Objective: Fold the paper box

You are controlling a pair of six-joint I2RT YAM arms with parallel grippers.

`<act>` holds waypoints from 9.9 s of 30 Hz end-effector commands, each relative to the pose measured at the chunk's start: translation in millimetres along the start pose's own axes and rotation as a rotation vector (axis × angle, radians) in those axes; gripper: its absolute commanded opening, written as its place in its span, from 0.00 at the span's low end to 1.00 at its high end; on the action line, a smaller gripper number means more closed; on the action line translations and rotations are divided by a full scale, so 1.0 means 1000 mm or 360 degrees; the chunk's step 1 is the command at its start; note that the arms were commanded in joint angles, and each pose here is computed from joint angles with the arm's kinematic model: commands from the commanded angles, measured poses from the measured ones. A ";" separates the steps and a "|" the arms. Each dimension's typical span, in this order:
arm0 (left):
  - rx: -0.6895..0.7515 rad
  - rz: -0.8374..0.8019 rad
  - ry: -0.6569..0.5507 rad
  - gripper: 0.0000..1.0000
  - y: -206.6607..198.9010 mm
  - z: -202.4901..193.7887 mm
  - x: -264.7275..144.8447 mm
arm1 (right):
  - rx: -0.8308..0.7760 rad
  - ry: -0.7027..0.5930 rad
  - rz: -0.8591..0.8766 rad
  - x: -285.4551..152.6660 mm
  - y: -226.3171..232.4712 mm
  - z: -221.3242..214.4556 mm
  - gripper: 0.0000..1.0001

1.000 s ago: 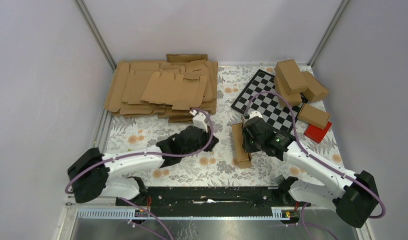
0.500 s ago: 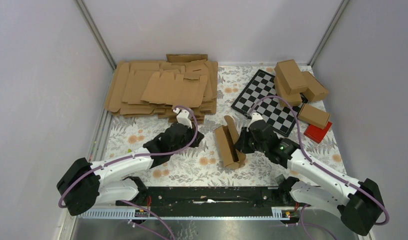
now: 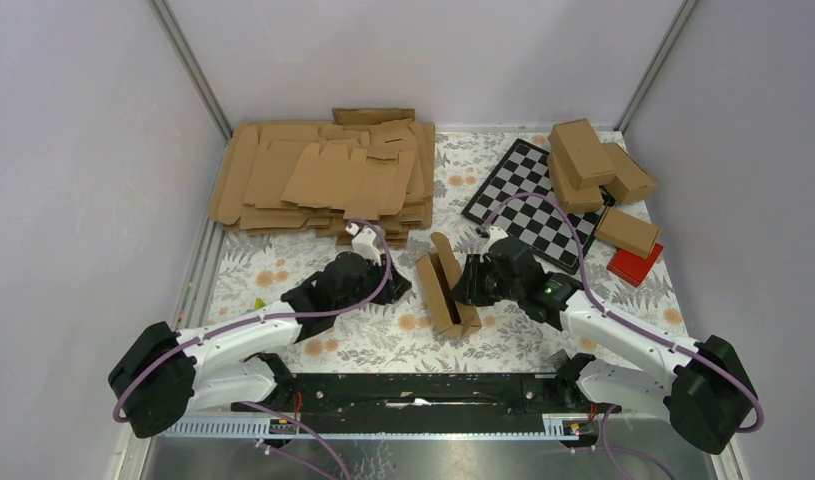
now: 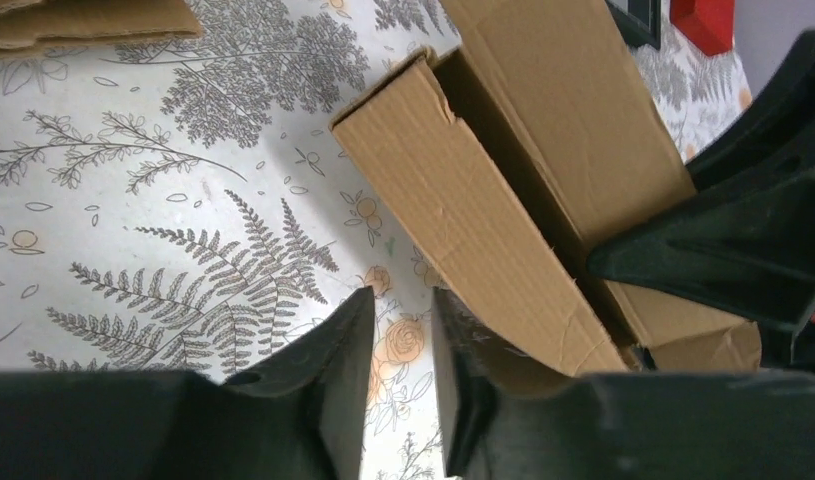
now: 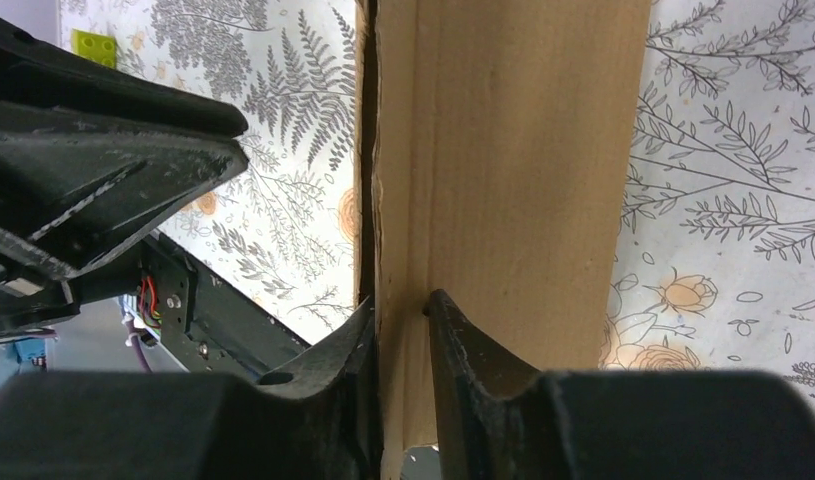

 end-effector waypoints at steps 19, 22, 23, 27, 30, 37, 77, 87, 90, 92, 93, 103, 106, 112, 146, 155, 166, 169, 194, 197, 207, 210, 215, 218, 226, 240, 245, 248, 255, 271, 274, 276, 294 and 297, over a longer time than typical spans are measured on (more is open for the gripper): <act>-0.0145 -0.0334 0.0207 0.59 -0.052 -0.007 0.037 | -0.0109 0.0014 -0.0062 -0.014 -0.009 -0.008 0.43; -0.0147 -0.0313 0.0230 0.58 -0.051 -0.009 0.048 | -0.0100 0.0003 -0.0050 -0.016 -0.008 -0.007 0.57; -0.0145 -0.0305 0.0237 0.57 -0.051 -0.010 0.052 | -0.0100 -0.0001 -0.0044 -0.016 -0.006 -0.006 0.60; -0.0130 -0.0322 0.0272 0.50 -0.054 -0.012 0.059 | -0.0097 0.0007 0.0011 -0.018 0.001 -0.005 0.70; -0.0123 -0.0342 0.0281 0.49 -0.057 -0.012 0.061 | -0.0093 0.0034 0.0031 -0.018 0.003 -0.008 0.77; -0.0183 -0.0465 0.0354 0.43 -0.068 -0.022 0.067 | -0.0069 0.0097 -0.0005 -0.012 -0.005 -0.020 0.75; -0.0108 -0.0288 0.0187 0.38 -0.055 0.010 0.002 | 0.0207 -0.0202 0.0171 -0.023 0.006 -0.013 0.38; -0.0217 -0.0048 0.0149 0.41 -0.006 0.006 -0.011 | 0.0151 -0.0120 0.0218 -0.022 0.014 -0.014 0.96; -0.0262 -0.0044 0.0158 0.42 0.002 0.000 -0.010 | 0.0122 -0.0114 0.0221 -0.025 0.017 -0.011 1.00; -0.0271 -0.0033 0.0169 0.42 0.005 -0.004 -0.007 | 0.0093 -0.0100 0.0222 -0.027 0.019 -0.010 1.00; -0.0273 -0.0028 0.0174 0.42 0.006 -0.005 -0.006 | 0.0075 -0.0099 0.0229 -0.028 0.021 -0.008 1.00; -0.0295 -0.0072 0.0184 0.45 0.003 -0.007 -0.001 | 0.0008 -0.0104 0.0198 -0.035 0.027 0.009 1.00; -0.0334 -0.0151 0.0205 0.46 -0.008 -0.007 0.002 | -0.0012 -0.0032 0.0103 -0.033 0.019 0.006 0.99; -0.0362 -0.0189 0.0257 0.42 -0.009 -0.015 0.010 | -0.0133 -0.0062 -0.0346 -0.046 -0.029 0.010 1.00; -0.0533 -0.0350 0.0519 0.31 -0.044 -0.086 0.060 | 0.0110 0.0059 0.0045 -0.022 -0.023 -0.026 0.70; -0.0539 -0.0364 0.0524 0.31 -0.044 -0.088 0.059 | 0.0303 0.0092 0.0212 -0.015 -0.023 -0.029 0.52; -0.0544 -0.0358 0.0525 0.31 -0.044 -0.088 0.061 | 0.0289 0.0174 0.0181 -0.009 -0.030 -0.042 0.42; -0.0539 -0.0343 0.0517 0.31 -0.041 -0.087 0.060 | 0.0257 0.0132 0.0079 -0.012 -0.039 -0.038 0.58; -0.0435 -0.0209 0.0449 0.31 -0.022 -0.082 0.050 | 0.0205 0.0070 -0.0249 -0.021 -0.085 -0.024 0.41; -0.0425 -0.0200 0.0443 0.31 -0.021 -0.082 0.050 | 0.0212 0.0083 -0.0259 -0.018 -0.088 -0.027 0.37; -0.0408 -0.0198 0.0435 0.31 -0.022 -0.078 0.051 | 0.0146 -0.0032 -0.0101 -0.026 -0.067 -0.010 0.39; -0.0409 -0.0204 0.0440 0.31 -0.023 -0.078 0.052 | 0.0145 -0.0007 -0.0101 -0.024 -0.068 -0.011 0.36; -0.0413 -0.0203 0.0438 0.31 -0.022 -0.078 0.051 | 0.0185 0.0085 -0.0169 -0.015 -0.079 -0.020 0.27; -0.0413 -0.0203 0.0434 0.31 -0.022 -0.078 0.050 | 0.0205 0.0095 -0.0259 -0.012 -0.089 -0.024 0.19; -0.0415 -0.0179 0.0404 0.31 -0.017 -0.077 0.047 | 0.0261 0.0076 -0.0485 -0.014 -0.113 -0.029 0.06; -0.0542 -0.0021 0.0369 0.27 0.018 -0.079 0.046 | 0.0332 0.0142 -0.0659 -0.013 -0.130 -0.036 0.00; -0.0564 0.0086 0.0355 0.21 0.033 -0.079 0.045 | 0.0338 0.0170 -0.0674 -0.011 -0.133 -0.039 0.00; -0.0550 0.0113 0.0336 0.19 0.035 -0.076 0.045 | 0.0336 0.0165 -0.0693 -0.011 -0.135 -0.038 0.00; -0.0496 0.0026 0.0466 0.11 0.014 -0.092 0.062 | 0.0324 0.0198 -0.0685 -0.006 -0.135 -0.036 0.00; -0.0212 -0.0314 0.0543 0.11 -0.074 -0.078 0.107 | 0.0266 0.0208 -0.0439 0.005 -0.112 -0.028 0.00; -0.0151 -0.0287 0.0541 0.11 -0.075 -0.075 0.109 | 0.0232 0.0254 -0.0300 0.012 -0.101 -0.028 0.00; -0.0117 -0.0276 0.0526 0.11 -0.074 -0.072 0.105 | 0.0213 0.0282 -0.0221 0.016 -0.094 -0.029 0.00; -0.0132 -0.0184 0.0484 0.14 -0.048 -0.084 0.031 | -0.0025 0.0380 0.0015 0.040 -0.049 -0.035 0.04; -0.0179 -0.0164 0.0443 0.15 -0.042 -0.083 0.025 | -0.0088 0.0355 -0.0022 0.035 -0.053 -0.028 0.11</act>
Point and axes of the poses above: each gripper's point midway between its finger pads, its own x axis out along the fingers, its own y axis along the line the jaws close on, z = x × y, the point moved 1 cm from there along -x, back along the fingers, and after that the axes turned 9 degrees about -x, right-handed, at the moved point
